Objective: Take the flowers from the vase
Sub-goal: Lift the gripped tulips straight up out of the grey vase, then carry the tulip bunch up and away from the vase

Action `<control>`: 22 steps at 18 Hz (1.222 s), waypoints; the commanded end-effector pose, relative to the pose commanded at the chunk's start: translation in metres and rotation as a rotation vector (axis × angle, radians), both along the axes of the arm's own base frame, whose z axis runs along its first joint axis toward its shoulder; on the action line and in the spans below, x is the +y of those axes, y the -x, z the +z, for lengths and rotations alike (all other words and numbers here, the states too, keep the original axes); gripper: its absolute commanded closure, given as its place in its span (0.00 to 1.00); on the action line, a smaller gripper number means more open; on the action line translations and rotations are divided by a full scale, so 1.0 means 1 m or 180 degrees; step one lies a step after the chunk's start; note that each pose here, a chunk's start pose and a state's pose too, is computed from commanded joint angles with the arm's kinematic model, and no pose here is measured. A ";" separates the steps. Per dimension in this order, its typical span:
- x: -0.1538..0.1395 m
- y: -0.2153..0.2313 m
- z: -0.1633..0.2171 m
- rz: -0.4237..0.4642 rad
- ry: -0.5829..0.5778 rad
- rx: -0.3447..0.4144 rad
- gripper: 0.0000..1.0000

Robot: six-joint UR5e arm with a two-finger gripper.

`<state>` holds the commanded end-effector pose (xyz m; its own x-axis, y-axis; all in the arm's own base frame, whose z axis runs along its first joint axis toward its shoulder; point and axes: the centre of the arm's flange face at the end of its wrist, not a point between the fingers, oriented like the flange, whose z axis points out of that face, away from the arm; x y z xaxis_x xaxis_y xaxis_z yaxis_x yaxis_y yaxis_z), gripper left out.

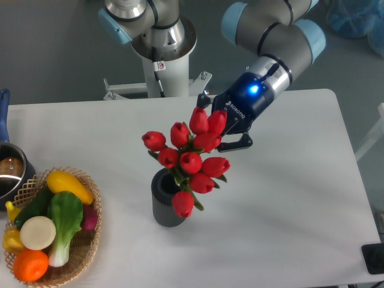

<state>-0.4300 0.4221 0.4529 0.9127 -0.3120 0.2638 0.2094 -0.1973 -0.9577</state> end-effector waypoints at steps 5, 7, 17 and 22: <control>0.001 -0.002 0.002 -0.0014 -0.0035 -0.0056 0.91; 0.001 -0.002 0.005 -0.0021 -0.0100 -0.0088 0.91; -0.016 0.015 0.025 0.0080 -0.0229 -0.0077 0.91; -0.044 0.056 0.059 0.0348 -0.0101 0.0347 0.91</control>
<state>-0.4861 0.3782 0.5120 0.9644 -0.2157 0.1529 0.1225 -0.1482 -0.9813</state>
